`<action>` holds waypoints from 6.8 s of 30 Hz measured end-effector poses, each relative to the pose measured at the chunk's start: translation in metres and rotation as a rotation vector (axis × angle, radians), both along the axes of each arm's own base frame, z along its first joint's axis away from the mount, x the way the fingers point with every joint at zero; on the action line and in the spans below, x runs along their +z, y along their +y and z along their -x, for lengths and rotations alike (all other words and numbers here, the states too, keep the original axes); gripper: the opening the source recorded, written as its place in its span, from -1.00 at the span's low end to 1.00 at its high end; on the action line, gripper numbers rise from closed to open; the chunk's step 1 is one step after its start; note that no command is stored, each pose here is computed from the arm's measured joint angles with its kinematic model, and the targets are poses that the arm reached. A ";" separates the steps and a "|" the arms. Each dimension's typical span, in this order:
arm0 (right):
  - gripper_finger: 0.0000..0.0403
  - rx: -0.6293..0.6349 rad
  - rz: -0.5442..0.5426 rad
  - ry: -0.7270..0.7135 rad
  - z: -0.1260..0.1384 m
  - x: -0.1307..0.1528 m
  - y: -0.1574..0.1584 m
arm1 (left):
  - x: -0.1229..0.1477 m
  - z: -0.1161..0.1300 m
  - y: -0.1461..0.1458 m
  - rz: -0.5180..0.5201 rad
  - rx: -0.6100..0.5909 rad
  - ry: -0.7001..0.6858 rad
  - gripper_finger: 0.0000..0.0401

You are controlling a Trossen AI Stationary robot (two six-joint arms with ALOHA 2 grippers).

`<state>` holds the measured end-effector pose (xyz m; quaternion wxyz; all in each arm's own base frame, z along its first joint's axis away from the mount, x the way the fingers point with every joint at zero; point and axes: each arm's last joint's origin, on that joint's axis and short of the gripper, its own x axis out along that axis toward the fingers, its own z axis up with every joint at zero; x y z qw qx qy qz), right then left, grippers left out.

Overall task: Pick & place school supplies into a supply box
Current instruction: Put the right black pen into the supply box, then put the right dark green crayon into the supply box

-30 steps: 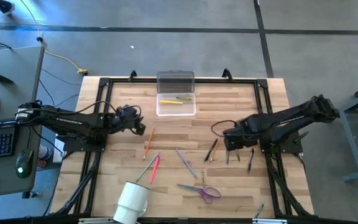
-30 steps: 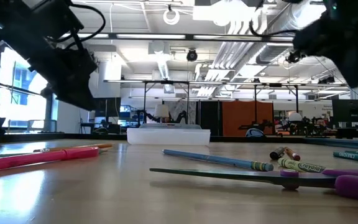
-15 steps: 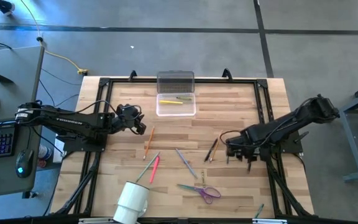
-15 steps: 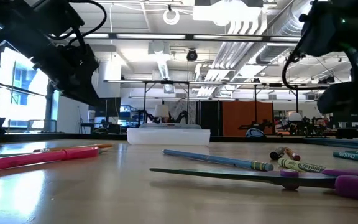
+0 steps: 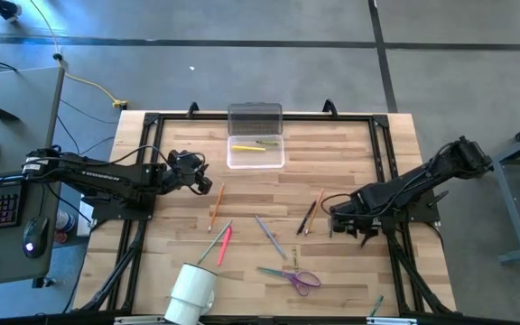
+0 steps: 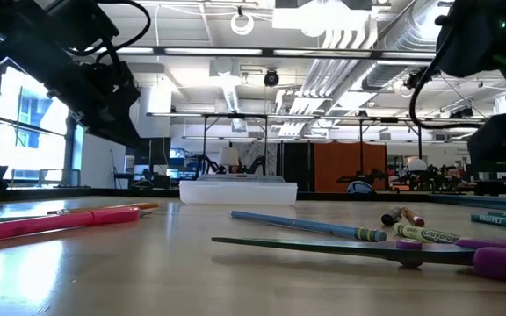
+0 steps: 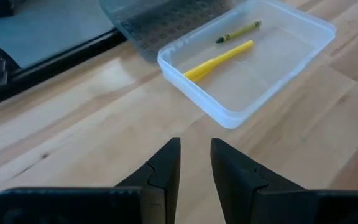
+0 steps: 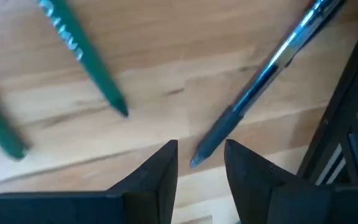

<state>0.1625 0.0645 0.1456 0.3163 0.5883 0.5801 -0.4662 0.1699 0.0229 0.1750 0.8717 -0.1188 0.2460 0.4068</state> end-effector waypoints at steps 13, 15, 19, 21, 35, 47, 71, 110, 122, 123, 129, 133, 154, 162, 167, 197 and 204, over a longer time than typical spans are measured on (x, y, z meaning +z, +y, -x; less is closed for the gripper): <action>-0.42 0.003 0.059 0.072 0.006 -0.005 0.013 | 0.000 0.000 0.000 -0.026 -0.023 0.031 -0.38; -0.42 0.012 0.069 0.049 0.005 -0.010 0.014 | 0.000 0.000 0.000 -0.040 -0.041 0.050 -0.38; -0.42 0.008 0.055 0.042 0.007 -0.026 0.013 | 0.000 0.000 -0.001 -0.044 -0.079 0.072 -0.38; -0.42 0.001 0.044 0.042 0.008 -0.031 0.012 | 0.000 0.000 -0.001 -0.052 -0.088 0.081 -0.38; -0.58 0.045 0.215 0.012 0.005 -0.027 -0.001 | 0.000 0.000 -0.001 -0.054 -0.089 0.084 -0.38; -0.94 0.048 0.205 0.011 0.003 -0.027 -0.007 | 0.000 0.000 0.000 -0.068 -0.100 0.099 -0.38; -0.92 0.571 1.318 -0.689 -0.111 0.064 -0.141 | 0.000 -0.001 0.000 -0.075 -0.090 0.093 -0.38; -0.61 1.411 0.784 -0.562 -0.239 0.034 -0.209 | 0.000 -0.001 0.000 -0.069 -0.094 0.092 -0.38; -0.45 1.408 0.739 -0.544 -0.235 0.089 -0.184 | 0.000 -0.001 -0.001 -0.051 -0.110 0.092 -0.38; -0.46 1.405 0.712 -0.533 -0.232 0.099 -0.177 | 0.000 -0.001 -0.001 -0.051 -0.110 0.092 -0.38; -0.46 1.231 0.399 -0.391 -0.204 0.124 -0.127 | 0.000 -0.001 -0.001 -0.051 -0.110 0.091 -0.38; -0.46 1.105 0.221 -0.230 -0.182 0.114 -0.096 | 0.000 -0.001 -0.001 -0.050 -0.110 0.090 -0.38; -0.54 0.659 0.107 -0.025 -0.072 0.081 -0.027 | -0.001 -0.001 -0.002 -0.033 -0.141 0.095 -0.38; -0.54 0.330 0.375 -0.279 -0.018 0.078 -0.012 | -0.001 -0.001 -0.002 -0.032 -0.141 0.094 -0.38; -0.54 0.352 0.503 -0.416 -0.007 0.046 -0.016 | -0.001 -0.001 -0.002 -0.036 -0.136 0.094 -0.38; -0.54 0.488 0.447 -0.416 0.003 0.016 -0.021 | 0.000 -0.002 -0.002 -0.040 -0.133 0.082 -0.38; -0.54 0.502 0.430 -0.420 0.007 0.004 -0.021 | 0.000 -0.002 -0.002 -0.040 -0.134 0.076 -0.38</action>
